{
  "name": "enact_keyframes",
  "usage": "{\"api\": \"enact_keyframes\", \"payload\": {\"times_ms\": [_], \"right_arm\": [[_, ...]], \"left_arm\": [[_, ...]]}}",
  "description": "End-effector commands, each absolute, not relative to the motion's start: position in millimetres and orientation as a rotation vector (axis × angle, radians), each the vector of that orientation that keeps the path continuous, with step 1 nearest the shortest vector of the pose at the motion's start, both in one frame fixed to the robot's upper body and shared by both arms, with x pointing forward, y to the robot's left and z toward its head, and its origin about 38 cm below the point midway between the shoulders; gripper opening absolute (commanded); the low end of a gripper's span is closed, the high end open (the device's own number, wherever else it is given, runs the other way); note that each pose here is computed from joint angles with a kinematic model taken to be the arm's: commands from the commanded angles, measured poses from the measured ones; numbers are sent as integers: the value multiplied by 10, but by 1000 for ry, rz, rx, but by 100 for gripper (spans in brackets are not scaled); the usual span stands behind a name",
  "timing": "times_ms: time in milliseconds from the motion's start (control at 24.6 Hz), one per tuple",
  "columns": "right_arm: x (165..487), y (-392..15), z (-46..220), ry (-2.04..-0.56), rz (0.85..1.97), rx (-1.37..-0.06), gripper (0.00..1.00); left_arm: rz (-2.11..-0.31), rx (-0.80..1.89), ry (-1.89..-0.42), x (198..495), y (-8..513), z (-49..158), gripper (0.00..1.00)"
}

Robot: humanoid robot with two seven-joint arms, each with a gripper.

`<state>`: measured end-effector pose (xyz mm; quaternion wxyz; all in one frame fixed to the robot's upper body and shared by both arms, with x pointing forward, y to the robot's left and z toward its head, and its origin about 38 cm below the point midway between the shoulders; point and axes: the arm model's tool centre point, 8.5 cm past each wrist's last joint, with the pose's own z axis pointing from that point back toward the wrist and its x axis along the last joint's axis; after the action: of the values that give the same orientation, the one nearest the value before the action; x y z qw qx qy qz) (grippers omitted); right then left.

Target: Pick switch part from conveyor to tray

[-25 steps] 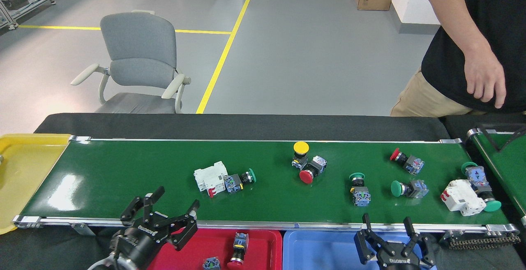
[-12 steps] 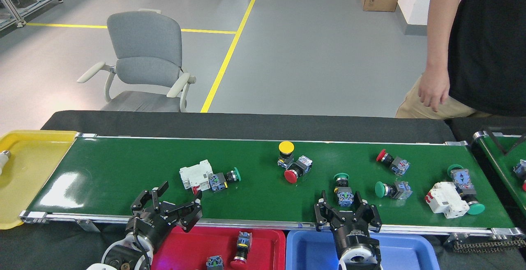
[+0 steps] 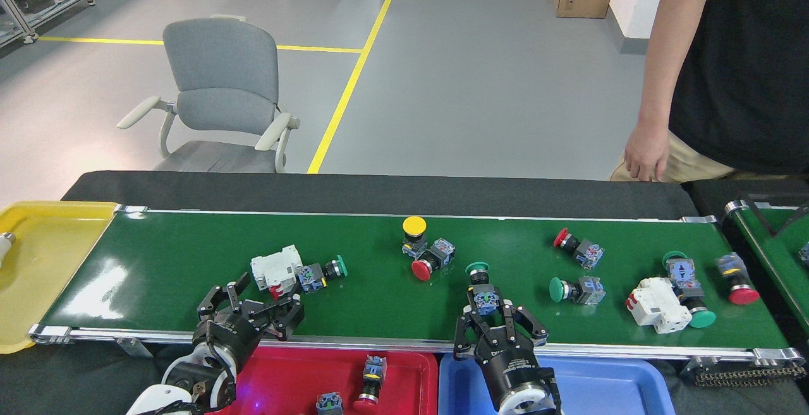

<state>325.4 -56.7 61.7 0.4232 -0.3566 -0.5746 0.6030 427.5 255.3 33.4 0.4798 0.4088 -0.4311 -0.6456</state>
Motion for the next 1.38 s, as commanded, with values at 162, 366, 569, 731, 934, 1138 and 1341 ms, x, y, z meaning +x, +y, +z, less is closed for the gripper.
{"api": "enact_keyframes", "payload": {"times_ms": [162,366,569,731,934,1138,1341], "right_arm": [[2725,63,691,-1715,1688,-708,100],[2909,-187,764,-1677,1605,-784,100],[2902,-1479,622,-1468,1263,-1052,100],[2727,-2253,444,-1279,1111,-1161,100],[2879,-2469,454,-1130,1038,-1184,100],[3014,-2440,393,-1075,1114,-1141,100],[3136,-2313,364,-1080,1144,-1104,100]], "left_arm": [[-1497,1067,-1029,4476,2639,489,100],[-1443,1108,-978,4516,2763,433,81],[-1398,1161,-1074,4485,2743,454,18],[-1399,1171,-1098,4428,2724,420,10],[-1420,1169,-1206,4444,2562,621,10],[-1472,1146,-1393,4302,2259,903,9],[-1708,968,-1614,3708,1854,836,10]]}}
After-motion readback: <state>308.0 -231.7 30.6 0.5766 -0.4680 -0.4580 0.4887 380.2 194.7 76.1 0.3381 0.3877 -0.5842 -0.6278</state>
